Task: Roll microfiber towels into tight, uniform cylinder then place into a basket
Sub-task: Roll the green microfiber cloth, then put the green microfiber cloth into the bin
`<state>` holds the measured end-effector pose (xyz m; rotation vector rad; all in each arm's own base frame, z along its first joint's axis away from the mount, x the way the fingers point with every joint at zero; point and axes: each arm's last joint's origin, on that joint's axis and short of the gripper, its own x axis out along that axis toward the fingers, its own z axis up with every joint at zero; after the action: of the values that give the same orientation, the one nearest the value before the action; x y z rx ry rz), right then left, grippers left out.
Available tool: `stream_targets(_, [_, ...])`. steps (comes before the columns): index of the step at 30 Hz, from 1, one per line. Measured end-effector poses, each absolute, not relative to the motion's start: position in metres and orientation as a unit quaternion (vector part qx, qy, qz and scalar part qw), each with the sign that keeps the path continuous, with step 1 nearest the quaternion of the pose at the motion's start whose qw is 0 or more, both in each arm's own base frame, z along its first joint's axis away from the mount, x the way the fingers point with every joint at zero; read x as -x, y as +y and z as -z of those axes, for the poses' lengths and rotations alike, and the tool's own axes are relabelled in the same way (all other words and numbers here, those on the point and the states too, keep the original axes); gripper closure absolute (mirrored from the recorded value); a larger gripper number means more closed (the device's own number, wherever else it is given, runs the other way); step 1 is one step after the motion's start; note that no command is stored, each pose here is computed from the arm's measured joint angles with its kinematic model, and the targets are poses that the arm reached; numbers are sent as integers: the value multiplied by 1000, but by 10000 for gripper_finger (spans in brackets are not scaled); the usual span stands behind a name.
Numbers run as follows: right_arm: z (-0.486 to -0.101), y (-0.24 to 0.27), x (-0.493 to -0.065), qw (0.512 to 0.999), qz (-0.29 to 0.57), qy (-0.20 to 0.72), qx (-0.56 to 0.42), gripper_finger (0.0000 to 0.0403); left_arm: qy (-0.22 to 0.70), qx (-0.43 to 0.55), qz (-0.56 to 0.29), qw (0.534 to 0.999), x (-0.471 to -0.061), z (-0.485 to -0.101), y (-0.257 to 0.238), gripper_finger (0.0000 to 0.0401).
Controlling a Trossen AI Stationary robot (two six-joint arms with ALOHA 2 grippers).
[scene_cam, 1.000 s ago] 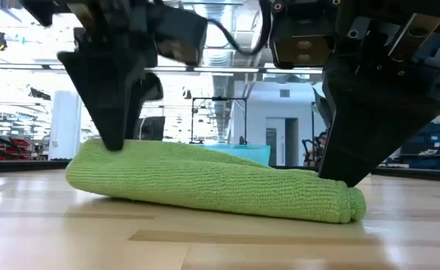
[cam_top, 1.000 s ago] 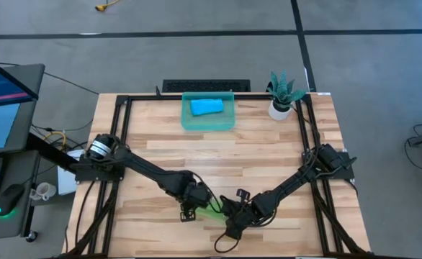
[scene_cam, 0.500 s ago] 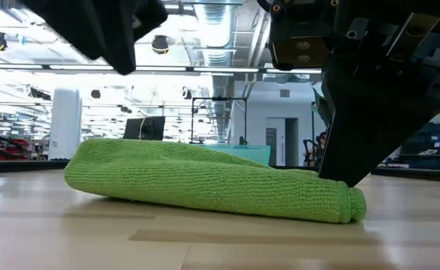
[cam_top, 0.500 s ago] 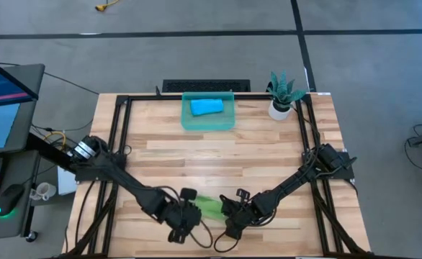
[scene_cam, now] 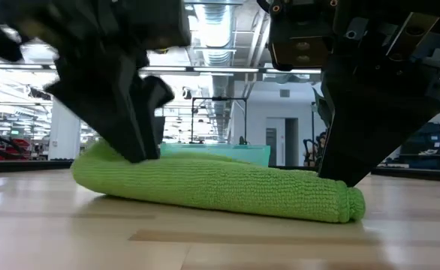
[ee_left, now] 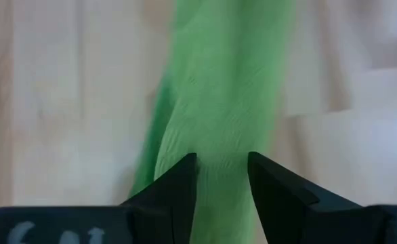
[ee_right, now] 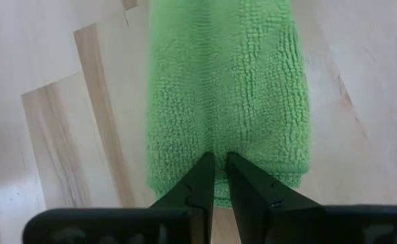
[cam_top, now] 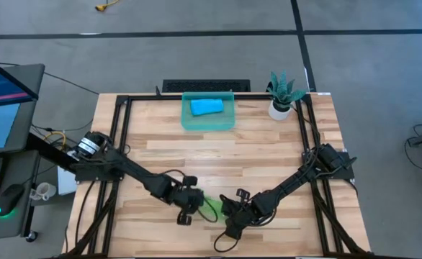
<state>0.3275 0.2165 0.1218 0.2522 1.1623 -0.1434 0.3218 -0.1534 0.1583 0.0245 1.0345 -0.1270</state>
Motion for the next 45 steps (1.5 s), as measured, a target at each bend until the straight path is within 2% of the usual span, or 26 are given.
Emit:
stream_targets(13, [-122, 217, -327, 819, 70, 551, -141, 336, 506, 93, -23, 857, -313, -124, -133, 274])
stream_targets(20, [-123, 215, -329, 818, 72, 552, -145, 334, 511, 150, -45, 845, -310, -120, -137, 274])
stream_targets(29, [-128, 210, -331, 818, 63, 554, -141, 278, 514, 197, -77, 831, -309, -117, -139, 274])
stream_targets(33, [-140, 201, -329, 814, 75, 556, -146, 266, 510, 222, -91, 826, -309, -117, -140, 274])
stream_targets(38, [-168, 195, -318, 815, 73, 558, -137, 273, 495, 234, -111, 829, -310, -117, -140, 274])
stream_targets(45, [-211, 186, -285, 836, 136, 528, -60, 286, 451, 244, -117, 850, -316, -118, -141, 274])
